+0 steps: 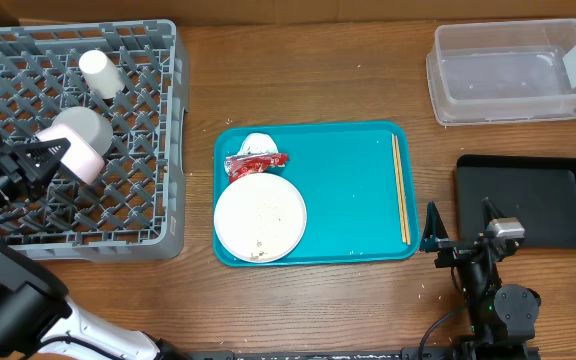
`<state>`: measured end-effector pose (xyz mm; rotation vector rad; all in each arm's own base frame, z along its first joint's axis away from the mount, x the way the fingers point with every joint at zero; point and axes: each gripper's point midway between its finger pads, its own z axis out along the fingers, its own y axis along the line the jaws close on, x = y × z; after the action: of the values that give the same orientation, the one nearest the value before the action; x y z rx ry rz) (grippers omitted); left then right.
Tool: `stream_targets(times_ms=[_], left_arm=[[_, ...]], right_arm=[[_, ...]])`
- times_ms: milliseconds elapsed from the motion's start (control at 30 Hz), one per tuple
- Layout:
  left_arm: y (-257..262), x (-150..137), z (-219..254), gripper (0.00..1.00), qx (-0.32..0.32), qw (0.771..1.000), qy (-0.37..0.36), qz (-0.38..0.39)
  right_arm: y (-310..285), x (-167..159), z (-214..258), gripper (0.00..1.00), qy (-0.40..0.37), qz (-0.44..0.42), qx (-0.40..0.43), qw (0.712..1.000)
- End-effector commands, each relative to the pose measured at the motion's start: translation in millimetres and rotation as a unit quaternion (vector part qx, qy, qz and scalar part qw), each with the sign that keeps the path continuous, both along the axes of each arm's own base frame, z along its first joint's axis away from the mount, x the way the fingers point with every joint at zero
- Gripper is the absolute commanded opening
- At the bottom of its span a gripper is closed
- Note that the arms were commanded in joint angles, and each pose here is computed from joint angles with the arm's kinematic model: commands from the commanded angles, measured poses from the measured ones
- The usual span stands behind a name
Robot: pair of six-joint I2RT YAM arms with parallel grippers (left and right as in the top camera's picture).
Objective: Sort waste into correct bins and load items into the dishwasher
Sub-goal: 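Lower the pink bowl into the rack's front row and open the left gripper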
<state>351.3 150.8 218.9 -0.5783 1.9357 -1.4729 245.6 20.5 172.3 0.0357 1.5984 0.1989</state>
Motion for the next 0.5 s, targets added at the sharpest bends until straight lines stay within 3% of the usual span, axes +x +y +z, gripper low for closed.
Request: stream_targets(times_ms=[0, 467], left_arm=[[-2.1, 8.9, -5.2, 0.04, -0.036, 0.999, -0.034, 0.006], [19.7, -6.9, -37.9, 0.04, -0.054, 0.997, 0.045, 0.025]], right_arm=[[-0.8, 0.1, -2.1, 1.0, -0.001, -0.002, 0.002, 1.0], [-0.8, 0.1, -2.2, 1.0, -0.001, -0.002, 0.002, 1.0]])
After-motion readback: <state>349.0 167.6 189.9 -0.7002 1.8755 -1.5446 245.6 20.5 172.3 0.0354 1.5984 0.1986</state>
